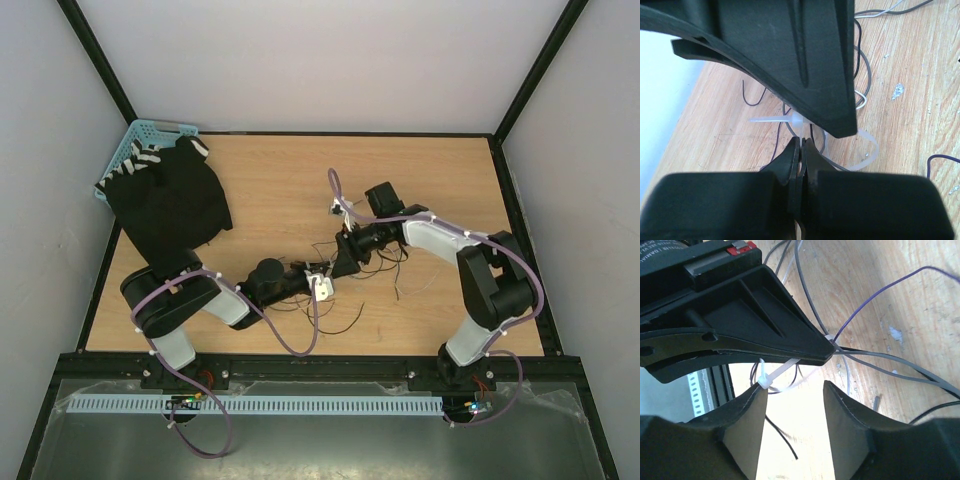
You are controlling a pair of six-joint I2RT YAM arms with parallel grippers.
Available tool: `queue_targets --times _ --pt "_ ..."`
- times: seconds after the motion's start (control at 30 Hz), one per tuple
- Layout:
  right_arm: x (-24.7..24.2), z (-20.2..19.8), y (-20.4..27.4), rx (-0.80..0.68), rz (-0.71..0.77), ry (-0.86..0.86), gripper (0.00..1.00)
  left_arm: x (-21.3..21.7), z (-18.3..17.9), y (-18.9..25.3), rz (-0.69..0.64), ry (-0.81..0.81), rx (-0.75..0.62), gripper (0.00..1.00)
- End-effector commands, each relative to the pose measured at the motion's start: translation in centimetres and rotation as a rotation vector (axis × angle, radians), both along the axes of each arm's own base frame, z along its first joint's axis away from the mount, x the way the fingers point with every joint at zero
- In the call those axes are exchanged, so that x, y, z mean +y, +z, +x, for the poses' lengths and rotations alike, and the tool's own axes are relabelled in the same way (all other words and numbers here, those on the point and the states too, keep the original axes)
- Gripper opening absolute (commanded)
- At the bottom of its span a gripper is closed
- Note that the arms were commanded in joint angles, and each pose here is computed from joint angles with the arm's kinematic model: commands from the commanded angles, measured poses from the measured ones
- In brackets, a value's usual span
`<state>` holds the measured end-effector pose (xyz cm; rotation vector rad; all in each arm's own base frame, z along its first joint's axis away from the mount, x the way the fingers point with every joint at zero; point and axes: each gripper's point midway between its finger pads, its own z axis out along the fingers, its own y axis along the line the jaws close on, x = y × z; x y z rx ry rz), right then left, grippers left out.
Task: Zip-tie the wires
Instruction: Tie the cable at the center of the board.
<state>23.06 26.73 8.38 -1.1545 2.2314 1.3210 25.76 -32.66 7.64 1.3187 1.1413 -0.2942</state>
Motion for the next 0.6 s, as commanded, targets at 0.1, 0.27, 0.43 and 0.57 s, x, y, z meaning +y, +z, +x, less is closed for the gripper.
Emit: queue_targets --times 0.1,0.27,0.43,0.57 --pt "-0.6 1.3 1.9 -0.127 -0.015 -0.043 0.64 -0.4 0.0 0.5 -0.045 -0.023 0.012 0.0" --pt "-0.4 2.1 3.1 -0.157 -0.011 -0.069 0.66 -0.4 0.0 0.2 -0.044 -0.025 0.024 0.0" --pt "0.4 2.6 4.5 -0.152 0.041 -0.08 0.65 -0.5 0.0 0.1 -0.044 -0.03 0.026 0.0" --pt "0.8 2.4 5.0 -0.143 0.075 -0.073 0.64 -0.5 0.0 0.1 -0.045 -0.031 0.025 0.0"
